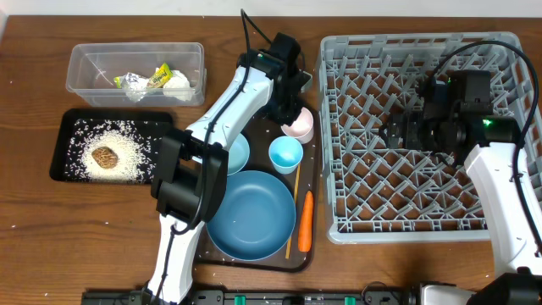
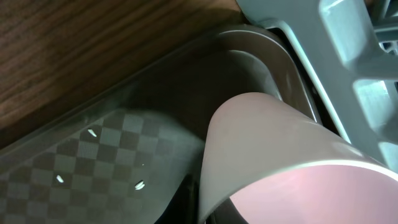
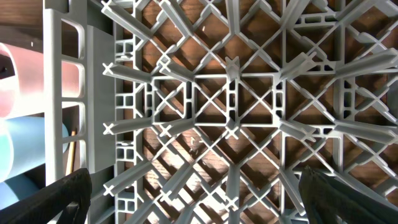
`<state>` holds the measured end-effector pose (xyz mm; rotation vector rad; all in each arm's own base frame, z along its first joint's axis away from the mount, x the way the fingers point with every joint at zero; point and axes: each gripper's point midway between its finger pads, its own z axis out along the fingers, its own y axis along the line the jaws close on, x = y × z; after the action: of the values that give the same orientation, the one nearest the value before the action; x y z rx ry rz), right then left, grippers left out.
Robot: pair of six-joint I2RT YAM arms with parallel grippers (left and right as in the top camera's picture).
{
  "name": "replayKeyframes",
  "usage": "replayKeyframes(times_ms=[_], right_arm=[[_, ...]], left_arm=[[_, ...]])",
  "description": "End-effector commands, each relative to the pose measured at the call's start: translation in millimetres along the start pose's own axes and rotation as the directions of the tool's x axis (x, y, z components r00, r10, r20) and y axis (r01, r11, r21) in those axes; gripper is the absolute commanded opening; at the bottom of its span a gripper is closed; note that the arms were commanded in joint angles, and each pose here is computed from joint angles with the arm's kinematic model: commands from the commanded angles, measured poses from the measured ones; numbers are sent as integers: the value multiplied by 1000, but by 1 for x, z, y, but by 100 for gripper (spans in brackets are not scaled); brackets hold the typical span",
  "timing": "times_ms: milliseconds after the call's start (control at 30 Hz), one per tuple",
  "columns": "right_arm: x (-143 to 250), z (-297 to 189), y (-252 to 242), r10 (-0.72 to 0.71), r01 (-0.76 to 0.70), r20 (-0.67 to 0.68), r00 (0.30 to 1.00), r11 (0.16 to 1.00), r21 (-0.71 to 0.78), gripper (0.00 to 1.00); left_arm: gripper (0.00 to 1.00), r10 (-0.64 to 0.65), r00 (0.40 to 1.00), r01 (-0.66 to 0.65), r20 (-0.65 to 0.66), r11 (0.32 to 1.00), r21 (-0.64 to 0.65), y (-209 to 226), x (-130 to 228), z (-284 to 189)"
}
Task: Sort waste into correct bins and load items into the dishwasher rack
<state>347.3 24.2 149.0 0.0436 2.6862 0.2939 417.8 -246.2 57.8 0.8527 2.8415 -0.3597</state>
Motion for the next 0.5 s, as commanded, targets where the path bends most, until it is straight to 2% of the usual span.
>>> replayKeyframes(times_ms=[0, 233, 367, 467], right_arm=[[1, 1, -1, 18, -18, -4, 1000, 1000, -6, 99], [-6, 0, 7, 11, -10, 25, 1000, 998, -54, 96], [-19, -5, 39, -46, 66, 89, 995, 970, -232, 97], [-31, -16, 67, -90, 147, 163, 983, 912, -383, 98]], left_arm=[[6, -32, 999, 32, -1, 999, -12, 7, 1, 1], [6, -158, 984, 160, 85, 987, -16, 26, -8, -39], [6, -192, 968, 167, 164, 974, 156, 14, -16, -82], [6, -222, 952, 145, 211, 933, 331, -1, -21, -115]])
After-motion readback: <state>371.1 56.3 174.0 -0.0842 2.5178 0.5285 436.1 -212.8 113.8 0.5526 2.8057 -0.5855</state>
